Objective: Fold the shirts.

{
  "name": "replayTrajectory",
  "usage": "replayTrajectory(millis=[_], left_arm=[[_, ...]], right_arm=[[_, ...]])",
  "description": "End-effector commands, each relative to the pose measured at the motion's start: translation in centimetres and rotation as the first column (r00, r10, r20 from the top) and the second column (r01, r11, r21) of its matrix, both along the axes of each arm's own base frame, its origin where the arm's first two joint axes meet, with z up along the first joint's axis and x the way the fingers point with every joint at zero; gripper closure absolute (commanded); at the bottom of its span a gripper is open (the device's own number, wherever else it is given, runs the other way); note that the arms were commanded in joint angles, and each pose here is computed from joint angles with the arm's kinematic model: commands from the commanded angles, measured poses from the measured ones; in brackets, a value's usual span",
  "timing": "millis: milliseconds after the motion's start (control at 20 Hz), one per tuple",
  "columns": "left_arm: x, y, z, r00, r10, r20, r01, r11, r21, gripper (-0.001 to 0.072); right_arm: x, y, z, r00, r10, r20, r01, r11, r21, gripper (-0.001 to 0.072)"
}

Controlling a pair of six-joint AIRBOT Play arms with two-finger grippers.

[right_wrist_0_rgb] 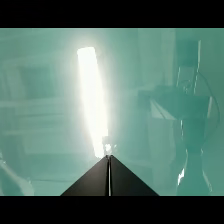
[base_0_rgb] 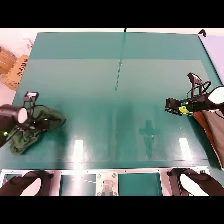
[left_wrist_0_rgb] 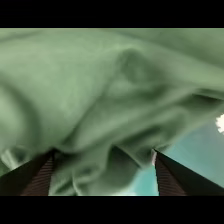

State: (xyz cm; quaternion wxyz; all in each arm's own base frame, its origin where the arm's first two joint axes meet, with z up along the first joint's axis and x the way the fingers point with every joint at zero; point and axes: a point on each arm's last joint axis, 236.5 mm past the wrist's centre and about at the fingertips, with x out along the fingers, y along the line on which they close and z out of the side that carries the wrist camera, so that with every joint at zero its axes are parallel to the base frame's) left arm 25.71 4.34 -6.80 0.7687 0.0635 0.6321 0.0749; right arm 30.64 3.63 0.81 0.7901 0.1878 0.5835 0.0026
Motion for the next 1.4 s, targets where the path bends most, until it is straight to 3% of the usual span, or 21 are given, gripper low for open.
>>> replayTrajectory(millis=[0,50,100,150,300,400,500,600,800,950,1000,1050,1100,1350], left_arm=[[0.7,1.0,-3.1,0.998,-0.066,-0.005,0.067,0.996,0.058,0.0235],[1.3,0.9,-3.2,0.996,-0.083,0.015,0.082,0.995,0.057,0.0373],[1.7,0.8,-3.1,0.996,-0.085,0.031,0.083,0.995,0.053,0.0608],[2.0,0.5,-2.7,0.997,-0.075,0.034,0.074,0.996,0.042,0.0685],[3.2,-1.9,0.4,0.992,-0.128,0.016,0.128,0.990,-0.050,0.0687],[5.1,-6.0,4.8,0.975,-0.215,0.060,0.223,0.961,-0.165,0.0687],[6.7,-10.9,10.6,0.932,-0.334,0.140,0.356,0.916,-0.183,0.0687],[7.7,-17.7,16.4,0.854,-0.435,0.284,0.496,0.845,-0.199,0.0687],[6.0,-30.6,23.4,0.670,-0.504,0.545,0.712,0.646,-0.276,0.0686],[4.0,-35.6,21.1,0.675,-0.533,0.510,0.734,0.558,-0.387,0.0684],[3.7,-36.6,19.4,0.689,-0.548,0.473,0.724,0.547,-0.420,0.0663],[3.4,-37.3,17.2,0.710,-0.567,0.419,0.704,0.549,-0.451,0.0329],[3.1,-37.6,15.2,0.731,-0.582,0.356,0.677,0.557,-0.481,0.0083],[2.8,-31.6,12.0,0.806,-0.580,0.116,0.547,0.657,-0.519,0.0072]], right_arm=[[0.1,0.0,0.0,1.000,0.000,0.003,0.000,1.000,0.000,0.0693],[0.0,0.0,0.0,1.000,0.000,0.002,0.000,1.000,0.000,0.0694],[0.0,0.0,0.0,1.000,0.000,0.002,0.000,1.000,0.000,0.0694],[0.0,0.0,0.0,1.000,0.000,0.002,0.000,1.000,0.000,0.0694],[0.1,0.0,0.0,1.000,0.000,0.003,0.000,1.000,-0.001,0.0693],[0.3,-0.1,0.4,1.000,0.000,0.011,0.000,1.000,-0.002,0.0694],[0.7,0.0,1.1,1.000,0.002,0.027,-0.002,1.000,-0.003,0.0694],[1.1,0.0,2.0,0.999,0.006,0.042,-0.006,1.000,-0.004,0.0694],[1.9,-0.1,3.7,0.997,0.008,0.079,-0.007,1.000,-0.006,0.0694],[2.0,-0.1,3.9,0.996,0.008,0.085,-0.007,1.000,-0.006,0.0691],[1.9,0.0,3.9,0.997,0.009,0.081,-0.009,1.000,-0.005,0.0603],[1.8,0.0,3.8,0.997,0.011,0.074,-0.011,1.000,-0.005,0.0466],[1.6,0.0,3.8,0.998,0.014,0.066,-0.014,1.000,-0.005,0.0408],[1.1,-2.0,3.2,0.999,-0.045,0.024,0.045,0.999,0.000,0.0390]])
